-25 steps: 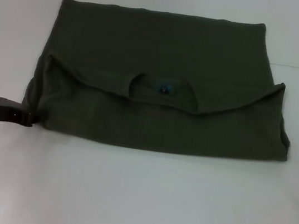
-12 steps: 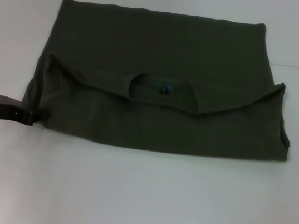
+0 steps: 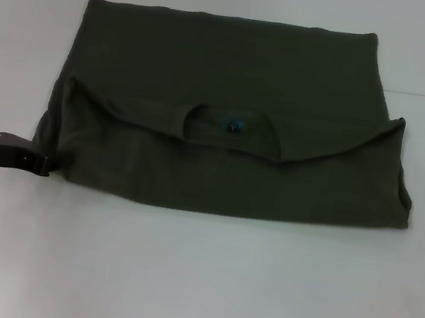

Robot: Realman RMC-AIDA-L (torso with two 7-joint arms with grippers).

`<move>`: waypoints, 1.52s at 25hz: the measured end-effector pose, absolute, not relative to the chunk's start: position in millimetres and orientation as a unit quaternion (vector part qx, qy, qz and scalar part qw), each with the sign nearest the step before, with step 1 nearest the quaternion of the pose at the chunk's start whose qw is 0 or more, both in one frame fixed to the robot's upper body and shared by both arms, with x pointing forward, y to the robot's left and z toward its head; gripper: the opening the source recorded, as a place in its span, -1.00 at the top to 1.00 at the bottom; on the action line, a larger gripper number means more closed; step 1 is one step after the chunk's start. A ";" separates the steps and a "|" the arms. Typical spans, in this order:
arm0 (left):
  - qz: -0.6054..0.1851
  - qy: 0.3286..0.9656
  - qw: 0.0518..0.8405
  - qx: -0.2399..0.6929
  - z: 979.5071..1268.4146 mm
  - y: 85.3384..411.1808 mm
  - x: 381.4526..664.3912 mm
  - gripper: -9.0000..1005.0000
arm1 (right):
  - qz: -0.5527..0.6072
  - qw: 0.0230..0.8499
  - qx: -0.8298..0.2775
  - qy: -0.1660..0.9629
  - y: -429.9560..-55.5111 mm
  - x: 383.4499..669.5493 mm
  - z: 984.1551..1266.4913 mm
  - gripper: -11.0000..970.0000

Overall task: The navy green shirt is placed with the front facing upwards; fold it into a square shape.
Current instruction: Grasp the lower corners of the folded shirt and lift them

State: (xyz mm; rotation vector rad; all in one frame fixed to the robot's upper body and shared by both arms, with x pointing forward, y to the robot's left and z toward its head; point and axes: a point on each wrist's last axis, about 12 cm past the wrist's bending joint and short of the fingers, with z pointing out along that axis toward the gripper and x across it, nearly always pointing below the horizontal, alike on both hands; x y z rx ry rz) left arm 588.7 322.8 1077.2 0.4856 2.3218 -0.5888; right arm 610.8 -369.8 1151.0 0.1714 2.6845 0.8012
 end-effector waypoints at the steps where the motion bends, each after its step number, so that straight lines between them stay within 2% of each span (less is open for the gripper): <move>1: -0.227 0.893 0.342 0.187 1077.3 322.6 588.7 0.91 | 0.276 0.157 0.053 0.947 -363.9 611.9 1147.9 -0.67; 8: -0.228 0.893 0.338 0.190 1075.7 319.5 588.7 0.91 | 0.264 0.157 0.051 0.950 -344.1 617.6 1126.0 -0.66; 21: -0.231 0.894 0.335 0.186 1071.4 317.7 586.3 0.89 | 0.268 0.181 0.048 0.945 -327.2 628.8 1124.4 -0.66; 38: -0.232 0.892 0.339 0.189 1074.3 314.9 589.8 0.88 | 0.259 0.185 0.045 0.947 -311.5 629.6 1105.9 -0.66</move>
